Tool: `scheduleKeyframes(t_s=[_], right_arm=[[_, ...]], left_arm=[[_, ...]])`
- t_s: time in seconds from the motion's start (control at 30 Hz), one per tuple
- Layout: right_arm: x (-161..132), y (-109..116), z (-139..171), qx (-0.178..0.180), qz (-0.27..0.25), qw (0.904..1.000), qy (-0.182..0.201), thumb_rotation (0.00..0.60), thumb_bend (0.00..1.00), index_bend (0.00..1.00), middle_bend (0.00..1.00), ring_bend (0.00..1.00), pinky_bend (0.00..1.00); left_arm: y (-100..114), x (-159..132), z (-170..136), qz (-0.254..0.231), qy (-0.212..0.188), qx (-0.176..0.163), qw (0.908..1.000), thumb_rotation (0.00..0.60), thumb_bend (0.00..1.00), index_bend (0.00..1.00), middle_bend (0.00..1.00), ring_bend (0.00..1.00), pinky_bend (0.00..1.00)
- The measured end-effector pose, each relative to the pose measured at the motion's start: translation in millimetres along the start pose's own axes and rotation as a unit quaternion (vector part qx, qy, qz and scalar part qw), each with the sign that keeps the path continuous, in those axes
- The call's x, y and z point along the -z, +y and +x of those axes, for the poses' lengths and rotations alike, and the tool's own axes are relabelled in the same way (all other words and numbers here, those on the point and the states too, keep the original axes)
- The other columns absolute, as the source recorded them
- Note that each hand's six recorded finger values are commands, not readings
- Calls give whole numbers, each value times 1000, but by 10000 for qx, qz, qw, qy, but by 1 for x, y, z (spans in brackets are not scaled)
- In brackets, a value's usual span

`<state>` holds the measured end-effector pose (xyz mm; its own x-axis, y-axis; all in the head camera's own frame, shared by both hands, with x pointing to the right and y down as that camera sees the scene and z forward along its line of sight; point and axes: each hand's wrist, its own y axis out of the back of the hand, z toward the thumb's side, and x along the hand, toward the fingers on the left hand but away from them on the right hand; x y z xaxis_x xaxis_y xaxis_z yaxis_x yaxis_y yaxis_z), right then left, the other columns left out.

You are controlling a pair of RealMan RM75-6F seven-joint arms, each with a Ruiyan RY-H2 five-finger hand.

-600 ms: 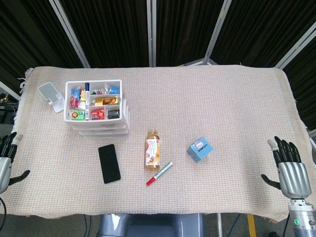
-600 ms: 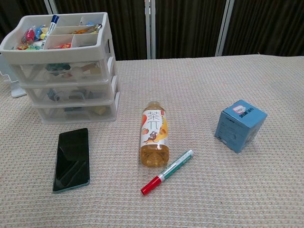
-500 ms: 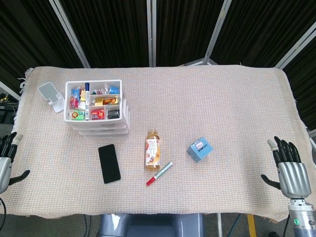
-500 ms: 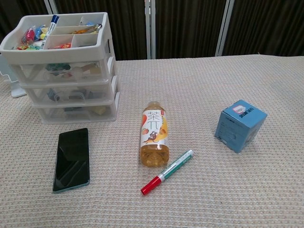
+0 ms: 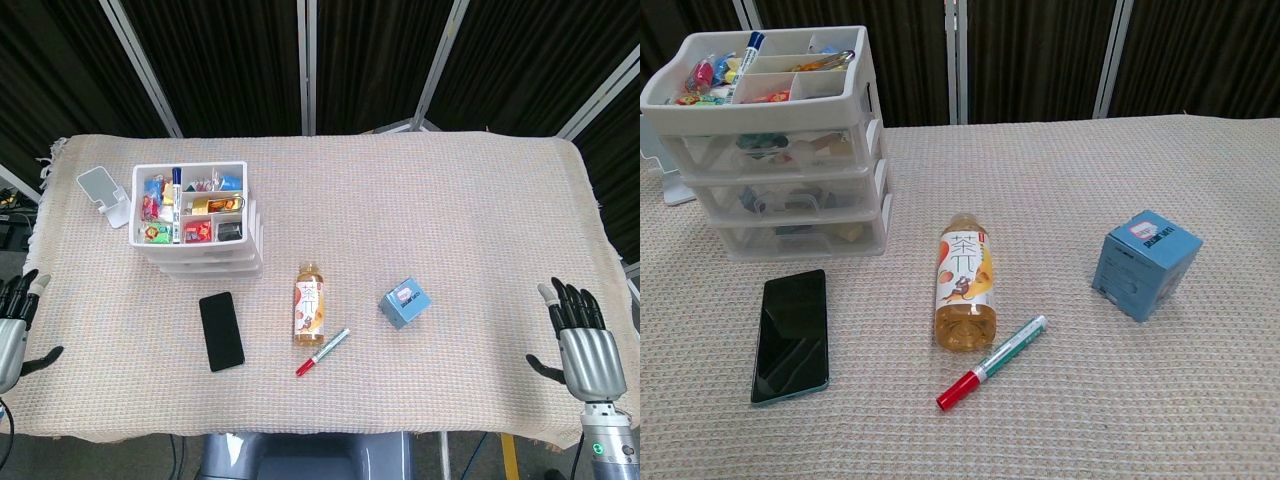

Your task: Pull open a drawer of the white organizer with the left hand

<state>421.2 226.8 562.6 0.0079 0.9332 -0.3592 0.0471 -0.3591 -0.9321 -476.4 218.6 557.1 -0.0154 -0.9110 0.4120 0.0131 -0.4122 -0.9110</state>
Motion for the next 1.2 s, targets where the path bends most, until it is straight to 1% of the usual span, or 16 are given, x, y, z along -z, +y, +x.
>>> scheduleKeyframes(t_s=[0.2, 0.27, 0.3, 0.33, 0.37, 0.4, 0.43, 0.5, 0.57, 0.7, 0.8, 0.9, 0.93, 1.03, 1.13, 1.2], right_arm=[[1, -1, 0, -60, -20, 10000, -30, 600, 3, 49, 0, 0, 0], [0, -2, 1, -84, -10, 10000, -22, 600, 3, 51, 0, 0, 0], [0, -3, 2, -96, -3, 10000, -18, 600, 3, 53, 0, 0, 0], [0, -3, 2, -107, 2, 9999, -15, 600, 3, 55, 0, 0, 0], [0, -3, 2, -119, 4, 9999, -13, 600, 3, 58, 0, 0, 0], [0, -4, 3, -128, -3, 9999, -14, 600, 3, 60, 0, 0, 0], [0, -4, 3, -140, -16, 9999, -11, 600, 3, 63, 0, 0, 0], [-2, -5, 3, -159, -28, 9999, 12, 600, 3, 67, 0, 0, 0], [-3, -4, 4, -144, -26, 9999, 25, 600, 3, 67, 0, 0, 0], [-3, -2, 5, -105, -75, 9999, 31, 600, 3, 71, 0, 0, 0], [-4, 0, 5, -85, -93, 9999, 45, 600, 3, 77, 0, 0, 0], [-5, 0, 7, -87, -86, 9999, 77, 600, 3, 81, 0, 0, 0], [-5, 0, 7, -84, -78, 9999, 76, 600, 3, 83, 0, 0, 0], [-4, 1, 7, -55, -20, 10000, 56, 600, 3, 86, 0, 0, 0], [-4, 1, 7, -16, -26, 10000, 30, 600, 3, 87, 0, 0, 0], [-4, 0, 7, -19, -24, 10000, 27, 600, 3, 88, 0, 0, 0]], left_arm=[[-6, -4, -1, -72, -42, 175, 9998, 600, 161, 0, 0, 0, 0], [-7, -8, -2, -121, -97, 217, 9996, 600, 231, 0, 28, 39, 58], [-7, -11, -3, -154, -129, 224, 9995, 600, 336, 1, 129, 147, 162], [-6, -14, -3, -217, -179, 223, 9994, 600, 464, 11, 284, 301, 308], [-5, -17, -4, -270, -211, 212, 9992, 600, 522, 17, 369, 383, 375], [-4, -18, -4, -333, -233, 195, 9990, 600, 619, 30, 514, 515, 482], [-4, -21, -4, -460, -251, 182, 9985, 600, 674, 44, 593, 588, 542], [-4, -27, -5, -766, -257, 227, 9965, 600, 730, 54, 643, 649, 585], [-6, -37, -7, -1233, -271, 372, 9913, 600, 773, 59, 654, 681, 615], [-16, -58, -9, -1974, -354, 862, 9759, 600, 868, 62, 655, 706, 655], [-23, -74, -10, -2499, -423, 1275, 9589, 600, 916, 68, 655, 714, 667], [-26, -89, -9, -3013, -472, 1604, 9388, 600, 955, 79, 654, 724, 682], [-27, -95, -8, -3219, -497, 1744, 9292, 600, 963, 79, 654, 727, 687], [-32, -112, -3, -3644, -570, 2069, 9062, 600, 955, 58, 658, 736, 696], [-36, -125, 5, -3838, -617, 2215, 8944, 600, 903, 52, 672, 751, 704], [-40, -129, 10, -3852, -625, 2229, 8933, 600, 903, 70, 676, 756, 712]])
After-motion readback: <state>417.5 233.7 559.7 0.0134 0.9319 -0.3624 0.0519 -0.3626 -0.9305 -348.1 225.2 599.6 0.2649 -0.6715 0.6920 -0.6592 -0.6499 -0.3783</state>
